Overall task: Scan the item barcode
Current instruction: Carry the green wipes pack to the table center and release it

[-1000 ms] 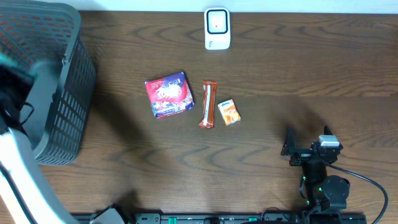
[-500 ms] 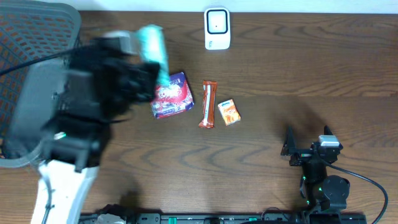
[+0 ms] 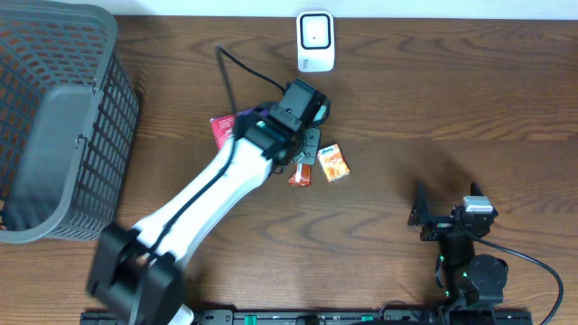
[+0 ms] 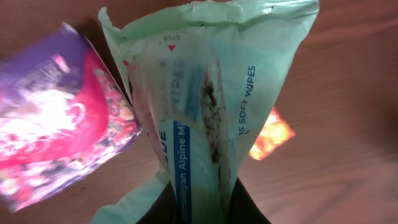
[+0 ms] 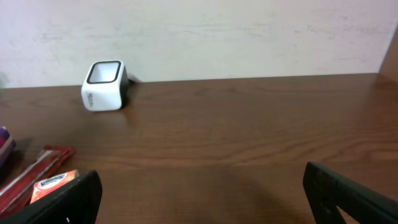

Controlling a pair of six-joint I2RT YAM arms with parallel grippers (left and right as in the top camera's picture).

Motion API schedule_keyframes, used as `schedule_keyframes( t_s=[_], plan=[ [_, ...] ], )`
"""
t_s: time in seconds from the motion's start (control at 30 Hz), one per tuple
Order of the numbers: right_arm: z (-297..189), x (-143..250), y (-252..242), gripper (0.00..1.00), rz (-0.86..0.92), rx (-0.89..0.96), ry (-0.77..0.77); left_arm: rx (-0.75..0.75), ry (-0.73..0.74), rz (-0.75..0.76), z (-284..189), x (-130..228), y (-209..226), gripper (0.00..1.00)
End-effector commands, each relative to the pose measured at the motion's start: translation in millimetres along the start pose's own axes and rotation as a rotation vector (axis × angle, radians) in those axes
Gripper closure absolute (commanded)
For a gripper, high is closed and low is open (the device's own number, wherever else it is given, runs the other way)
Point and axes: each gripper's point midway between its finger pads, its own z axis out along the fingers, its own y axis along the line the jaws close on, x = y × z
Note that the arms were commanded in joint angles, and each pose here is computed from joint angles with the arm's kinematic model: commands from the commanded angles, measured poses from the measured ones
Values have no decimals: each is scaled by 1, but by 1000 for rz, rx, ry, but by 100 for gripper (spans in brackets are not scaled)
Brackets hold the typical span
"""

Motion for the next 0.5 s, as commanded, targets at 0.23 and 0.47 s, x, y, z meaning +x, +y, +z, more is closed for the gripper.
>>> schedule_keyframes(
  t_s=[0.23,0.47],
  plan=[
    [0,2,-3,1,-8,12,4,-55,31,-26,22,0,9,9],
    [0,2,-3,1,-8,13,4,-4,-213,-88,-68,-50,21,5]
  ],
)
